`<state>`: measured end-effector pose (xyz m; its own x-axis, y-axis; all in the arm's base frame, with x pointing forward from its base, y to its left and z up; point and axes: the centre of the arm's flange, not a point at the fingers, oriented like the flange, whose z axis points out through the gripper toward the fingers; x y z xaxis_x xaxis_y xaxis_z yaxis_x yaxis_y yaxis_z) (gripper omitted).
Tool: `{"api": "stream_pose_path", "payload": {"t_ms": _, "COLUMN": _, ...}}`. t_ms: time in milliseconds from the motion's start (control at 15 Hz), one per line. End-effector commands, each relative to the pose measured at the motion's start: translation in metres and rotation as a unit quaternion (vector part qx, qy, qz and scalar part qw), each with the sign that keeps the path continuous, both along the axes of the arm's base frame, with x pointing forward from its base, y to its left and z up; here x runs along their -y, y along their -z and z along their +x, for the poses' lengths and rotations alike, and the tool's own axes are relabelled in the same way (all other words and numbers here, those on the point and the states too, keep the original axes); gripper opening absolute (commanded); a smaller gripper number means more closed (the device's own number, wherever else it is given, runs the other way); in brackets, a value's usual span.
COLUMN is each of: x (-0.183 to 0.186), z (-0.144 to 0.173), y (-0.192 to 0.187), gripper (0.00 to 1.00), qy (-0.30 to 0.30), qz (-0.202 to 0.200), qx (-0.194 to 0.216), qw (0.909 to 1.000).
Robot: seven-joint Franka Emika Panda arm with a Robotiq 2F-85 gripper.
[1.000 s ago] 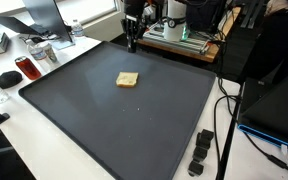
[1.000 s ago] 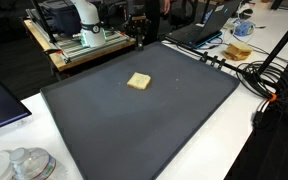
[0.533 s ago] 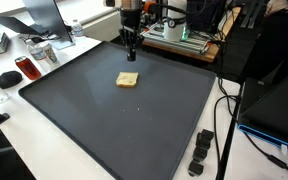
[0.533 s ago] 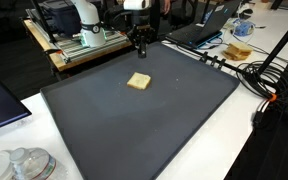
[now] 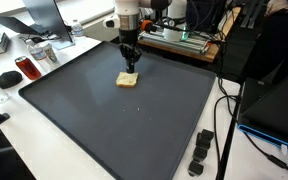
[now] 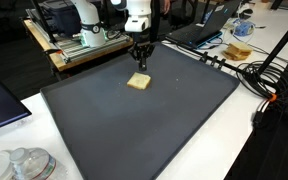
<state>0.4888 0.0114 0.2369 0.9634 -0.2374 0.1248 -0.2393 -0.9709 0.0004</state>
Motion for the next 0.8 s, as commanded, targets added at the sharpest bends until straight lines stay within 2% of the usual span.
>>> {"api": "stream_pose_path", "payload": {"t_ms": 0, "x": 0.001, "z": 0.009, "y": 0.024, "gripper": 0.05, "qy": 0.005, "qz": -0.004, "qx": 0.003, "qw": 1.0}}
{"api": "stream_pose_path", "payload": {"t_ms": 533, "x": -0.005, "z": 0.017, "y": 0.06, "gripper": 0.05, "qy": 0.008, "qz": -0.017, "qx": 0.003, "qw": 0.9998}}
{"api": "stream_pose_path", "payload": {"t_ms": 733, "x": -0.009, "z": 0.021, "y": 0.078, "gripper": 0.05, "qy": 0.002, "qz": -0.022, "qx": -0.014, "qw": 0.9997}}
